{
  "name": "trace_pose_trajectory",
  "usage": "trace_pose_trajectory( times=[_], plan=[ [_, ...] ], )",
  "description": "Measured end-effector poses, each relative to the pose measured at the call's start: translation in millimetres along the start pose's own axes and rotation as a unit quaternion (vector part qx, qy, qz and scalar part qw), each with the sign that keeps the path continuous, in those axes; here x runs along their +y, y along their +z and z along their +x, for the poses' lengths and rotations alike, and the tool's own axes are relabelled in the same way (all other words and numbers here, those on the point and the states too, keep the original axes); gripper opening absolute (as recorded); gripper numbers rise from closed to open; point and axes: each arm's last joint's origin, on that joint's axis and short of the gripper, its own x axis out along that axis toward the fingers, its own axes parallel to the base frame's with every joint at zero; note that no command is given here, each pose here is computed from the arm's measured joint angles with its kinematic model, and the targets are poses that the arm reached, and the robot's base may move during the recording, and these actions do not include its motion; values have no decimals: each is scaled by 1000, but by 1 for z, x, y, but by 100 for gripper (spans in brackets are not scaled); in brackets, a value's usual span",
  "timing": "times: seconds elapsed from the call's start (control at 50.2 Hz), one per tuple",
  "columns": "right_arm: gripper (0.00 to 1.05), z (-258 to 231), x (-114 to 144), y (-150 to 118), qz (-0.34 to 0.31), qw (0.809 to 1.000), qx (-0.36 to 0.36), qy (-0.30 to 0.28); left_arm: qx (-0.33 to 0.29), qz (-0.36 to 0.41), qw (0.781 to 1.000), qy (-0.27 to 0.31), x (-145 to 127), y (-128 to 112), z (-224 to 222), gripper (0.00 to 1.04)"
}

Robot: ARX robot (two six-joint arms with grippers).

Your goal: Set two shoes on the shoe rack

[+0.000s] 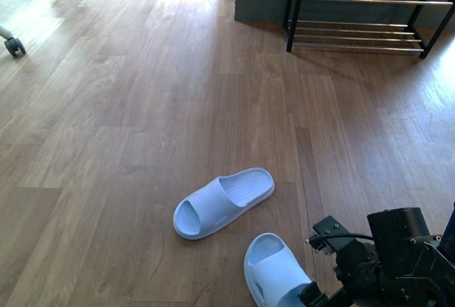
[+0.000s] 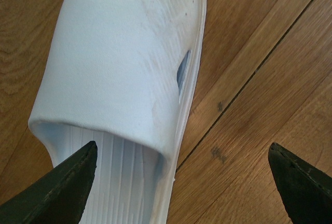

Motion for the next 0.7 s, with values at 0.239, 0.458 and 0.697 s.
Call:
trace_pose_trajectory(
  times=[0.239, 0.458, 0.697],
  plan=[
    [95, -1, -1, 2, -11, 999, -25, -20, 0, 0, 1000, 0, 0, 0, 0, 95],
    [95, -1, -1, -1, -37, 999, -12, -28, 0, 0, 1000, 0, 0, 0, 0, 95],
    [95, -1, -1, 2, -58, 996, -22, -60, 0, 0, 1000, 0, 0, 0, 0, 95]
  ],
)
